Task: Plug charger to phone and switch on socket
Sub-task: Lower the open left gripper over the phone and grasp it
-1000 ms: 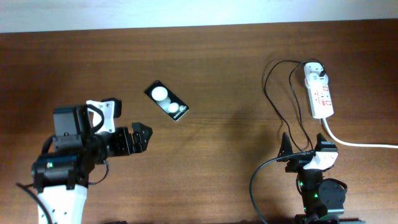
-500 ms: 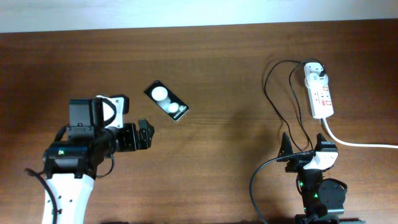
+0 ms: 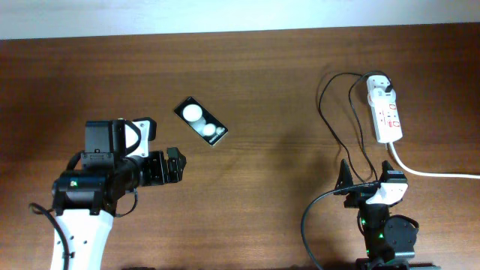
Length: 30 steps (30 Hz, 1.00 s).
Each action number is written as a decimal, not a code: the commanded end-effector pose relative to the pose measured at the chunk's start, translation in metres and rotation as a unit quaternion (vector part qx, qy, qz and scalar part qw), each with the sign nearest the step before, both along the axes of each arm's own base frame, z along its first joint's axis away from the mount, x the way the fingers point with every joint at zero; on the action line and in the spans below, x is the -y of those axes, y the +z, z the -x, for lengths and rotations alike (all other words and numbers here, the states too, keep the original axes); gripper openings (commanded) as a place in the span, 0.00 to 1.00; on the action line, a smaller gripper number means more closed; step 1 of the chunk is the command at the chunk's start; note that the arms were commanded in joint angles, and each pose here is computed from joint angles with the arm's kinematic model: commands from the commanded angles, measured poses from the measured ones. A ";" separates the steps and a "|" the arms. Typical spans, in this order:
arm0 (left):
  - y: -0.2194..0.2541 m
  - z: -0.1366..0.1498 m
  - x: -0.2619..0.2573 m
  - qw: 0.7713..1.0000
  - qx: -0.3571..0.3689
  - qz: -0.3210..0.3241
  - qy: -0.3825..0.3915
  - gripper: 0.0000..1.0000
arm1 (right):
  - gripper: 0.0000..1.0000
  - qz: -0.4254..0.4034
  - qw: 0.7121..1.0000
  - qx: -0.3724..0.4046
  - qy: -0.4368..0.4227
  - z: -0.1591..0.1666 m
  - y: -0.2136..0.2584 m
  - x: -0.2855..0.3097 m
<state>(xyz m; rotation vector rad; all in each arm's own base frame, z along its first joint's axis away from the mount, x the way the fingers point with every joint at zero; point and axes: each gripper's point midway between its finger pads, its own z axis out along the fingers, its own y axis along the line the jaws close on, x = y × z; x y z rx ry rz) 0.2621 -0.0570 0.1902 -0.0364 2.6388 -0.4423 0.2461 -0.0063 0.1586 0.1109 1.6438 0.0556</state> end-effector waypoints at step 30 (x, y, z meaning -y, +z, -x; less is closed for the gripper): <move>-0.005 -0.004 0.011 1.000 -0.018 -0.005 -0.004 0.99 | 0.99 -0.001 1.000 -0.002 -0.009 0.000 -0.003 0.004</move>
